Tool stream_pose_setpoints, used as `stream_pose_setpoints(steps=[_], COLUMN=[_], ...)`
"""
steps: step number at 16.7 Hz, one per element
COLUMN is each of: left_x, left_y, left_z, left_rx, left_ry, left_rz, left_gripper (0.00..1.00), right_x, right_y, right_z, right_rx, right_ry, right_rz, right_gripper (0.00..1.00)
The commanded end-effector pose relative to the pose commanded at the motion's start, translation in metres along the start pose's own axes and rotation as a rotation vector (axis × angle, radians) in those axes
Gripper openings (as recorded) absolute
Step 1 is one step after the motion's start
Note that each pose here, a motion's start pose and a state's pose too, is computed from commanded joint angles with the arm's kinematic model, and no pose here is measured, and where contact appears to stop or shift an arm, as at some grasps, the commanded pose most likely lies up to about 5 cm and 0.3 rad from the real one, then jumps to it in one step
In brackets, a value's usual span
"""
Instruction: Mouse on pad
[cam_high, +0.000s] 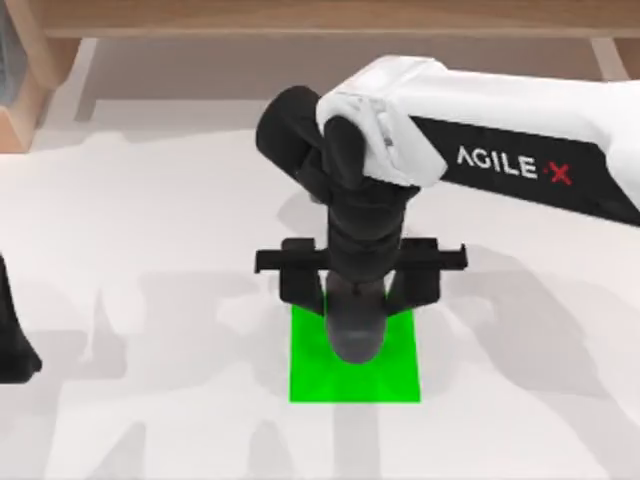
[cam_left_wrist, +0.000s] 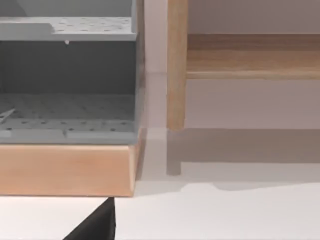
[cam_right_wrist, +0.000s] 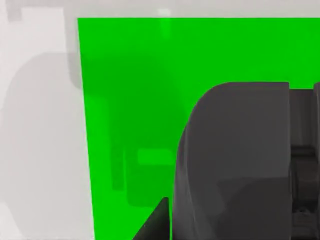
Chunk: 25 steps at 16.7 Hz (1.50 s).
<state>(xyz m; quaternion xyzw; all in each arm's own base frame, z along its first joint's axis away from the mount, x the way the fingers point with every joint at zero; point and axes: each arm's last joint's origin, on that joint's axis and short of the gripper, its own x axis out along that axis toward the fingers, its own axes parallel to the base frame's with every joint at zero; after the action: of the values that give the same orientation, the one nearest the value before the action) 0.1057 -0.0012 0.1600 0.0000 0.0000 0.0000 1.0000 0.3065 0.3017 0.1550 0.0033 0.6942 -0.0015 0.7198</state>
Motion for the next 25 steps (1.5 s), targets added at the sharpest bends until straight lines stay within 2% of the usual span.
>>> stream_pose_setpoints(steps=[9,22,25], left_x=[0.0,0.0,0.0], left_y=[0.0,0.0,0.0], left_z=[0.0,0.0,0.0], left_rx=[0.0,0.0,0.0], left_ry=[0.0,0.0,0.0], left_rz=[0.0,0.0,0.0], left_gripper=[1.0,1.0,1.0], right_x=[0.015,0.015,0.015], right_y=[0.0,0.0,0.0], right_z=[-0.001,-0.001,-0.001], right_rx=[-0.001,-0.001,-0.001], right_ry=[0.001,0.001,0.001], right_rz=[-0.004,-0.004,-0.004], right_gripper=[0.0,0.98,1.0])
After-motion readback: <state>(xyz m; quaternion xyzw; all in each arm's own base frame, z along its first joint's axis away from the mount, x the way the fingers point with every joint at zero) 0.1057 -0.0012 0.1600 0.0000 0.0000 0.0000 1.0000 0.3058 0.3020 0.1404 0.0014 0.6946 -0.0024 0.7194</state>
